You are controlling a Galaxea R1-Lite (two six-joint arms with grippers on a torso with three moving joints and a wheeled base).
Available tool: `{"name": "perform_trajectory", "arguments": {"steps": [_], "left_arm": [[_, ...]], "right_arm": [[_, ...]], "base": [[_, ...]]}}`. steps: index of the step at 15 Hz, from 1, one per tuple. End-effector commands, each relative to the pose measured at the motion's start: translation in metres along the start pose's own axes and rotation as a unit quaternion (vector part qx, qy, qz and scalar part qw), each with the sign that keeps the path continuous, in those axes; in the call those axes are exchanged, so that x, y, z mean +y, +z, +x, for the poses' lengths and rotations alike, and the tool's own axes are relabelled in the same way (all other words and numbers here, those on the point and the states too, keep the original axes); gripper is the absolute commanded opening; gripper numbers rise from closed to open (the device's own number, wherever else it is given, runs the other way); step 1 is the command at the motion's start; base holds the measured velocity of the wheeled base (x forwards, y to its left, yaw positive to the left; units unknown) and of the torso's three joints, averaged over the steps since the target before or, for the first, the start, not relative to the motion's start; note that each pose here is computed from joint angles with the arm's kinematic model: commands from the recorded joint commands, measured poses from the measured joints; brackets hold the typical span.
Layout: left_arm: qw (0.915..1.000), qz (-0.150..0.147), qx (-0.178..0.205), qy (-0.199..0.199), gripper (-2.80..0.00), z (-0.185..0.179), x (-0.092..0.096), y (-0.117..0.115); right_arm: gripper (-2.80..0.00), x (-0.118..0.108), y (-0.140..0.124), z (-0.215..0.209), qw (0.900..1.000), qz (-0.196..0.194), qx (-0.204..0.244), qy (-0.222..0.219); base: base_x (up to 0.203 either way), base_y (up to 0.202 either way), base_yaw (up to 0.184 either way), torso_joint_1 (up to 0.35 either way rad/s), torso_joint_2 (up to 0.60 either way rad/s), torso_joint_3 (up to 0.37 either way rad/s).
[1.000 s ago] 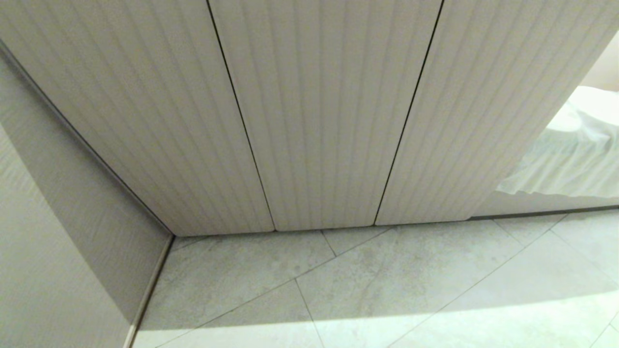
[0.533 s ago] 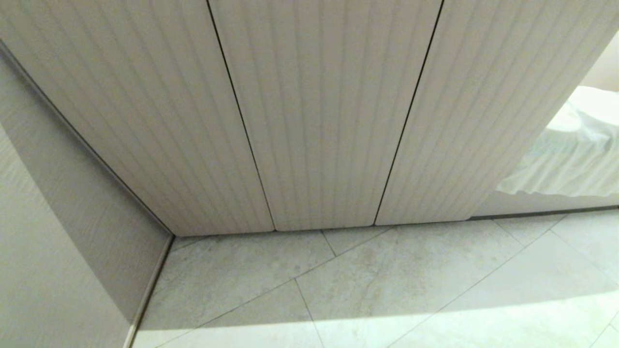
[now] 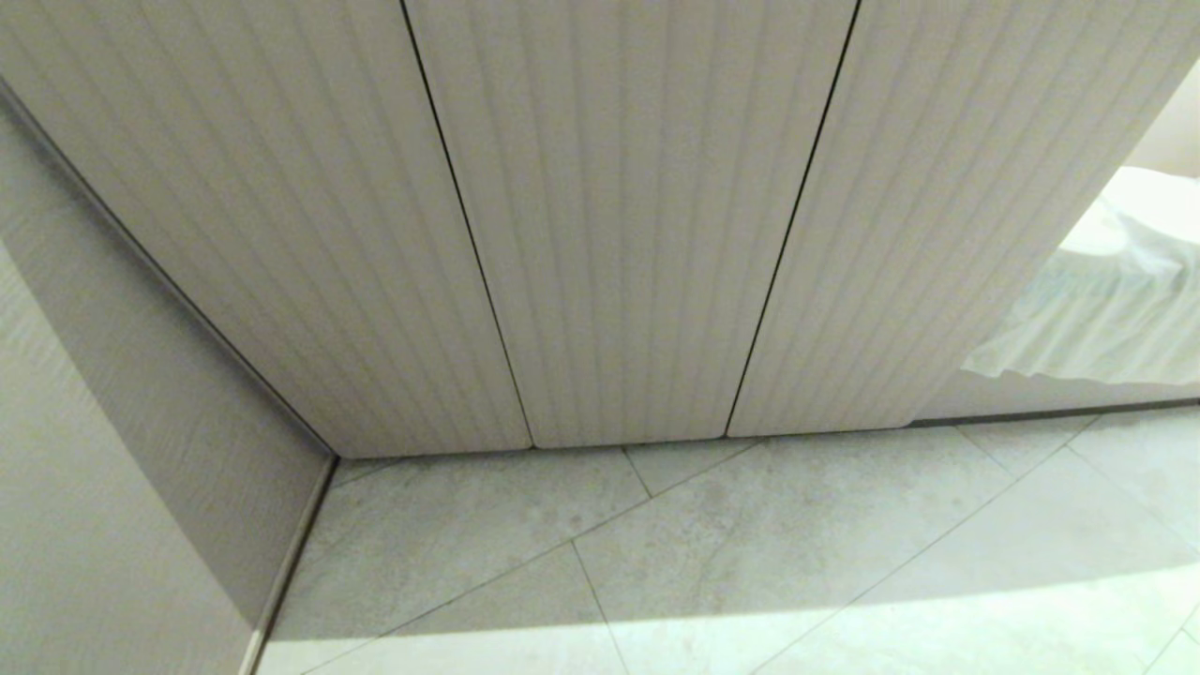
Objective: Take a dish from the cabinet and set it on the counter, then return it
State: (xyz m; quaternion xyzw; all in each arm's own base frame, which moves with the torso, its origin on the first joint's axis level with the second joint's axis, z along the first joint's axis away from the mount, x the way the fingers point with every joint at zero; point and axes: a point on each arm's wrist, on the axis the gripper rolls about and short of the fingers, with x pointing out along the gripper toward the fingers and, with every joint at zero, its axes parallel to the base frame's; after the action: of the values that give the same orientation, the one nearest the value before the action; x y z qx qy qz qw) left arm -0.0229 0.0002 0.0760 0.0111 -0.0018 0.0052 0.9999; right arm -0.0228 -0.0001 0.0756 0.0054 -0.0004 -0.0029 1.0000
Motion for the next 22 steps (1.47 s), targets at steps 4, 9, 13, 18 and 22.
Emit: {"name": "perform_trajectory", "arguments": {"steps": [4, 9, 13, 18, 22], "left_arm": [[1.0000, 0.000, 0.000, 0.000, -2.80, 0.0001, 0.0000, -0.0002], [1.0000, 0.000, 0.000, 0.000, -2.80, 0.0001, 0.0000, -0.0002], [1.0000, 0.000, 0.000, 0.000, -2.80, -0.0001, 0.0000, 0.0002], [1.0000, 0.000, 0.000, 0.000, -2.80, 0.0000, 0.0000, 0.0000], [1.0000, 0.000, 0.000, 0.000, -2.80, -0.0001, 0.0000, 0.0002]], "right_arm": [[-2.80, 0.0000, 0.0000, 0.0000, 1.000, 0.000, 0.000, 0.000], [-2.80, 0.0000, 0.0000, 0.0000, 1.000, 0.000, 0.000, 0.001], [-2.80, 0.0000, 0.0000, 0.0000, 1.000, 0.000, 0.000, 0.000], [-2.80, 0.0000, 0.0000, 0.0000, 1.000, 0.000, 0.000, 0.000], [-2.80, 0.0000, 0.0000, 0.0000, 1.000, -0.001, 0.000, 0.000]], "base": [[0.000, 0.000, 0.000, 0.000, 0.00, 0.000], [0.000, 0.000, 0.000, 0.000, 0.00, 0.000], [0.000, 0.000, 0.000, 0.000, 0.00, 0.000], [0.000, 0.000, 0.000, 0.000, 0.00, 0.000], [0.000, 0.000, 0.000, 0.000, 0.00, 0.000]]}}
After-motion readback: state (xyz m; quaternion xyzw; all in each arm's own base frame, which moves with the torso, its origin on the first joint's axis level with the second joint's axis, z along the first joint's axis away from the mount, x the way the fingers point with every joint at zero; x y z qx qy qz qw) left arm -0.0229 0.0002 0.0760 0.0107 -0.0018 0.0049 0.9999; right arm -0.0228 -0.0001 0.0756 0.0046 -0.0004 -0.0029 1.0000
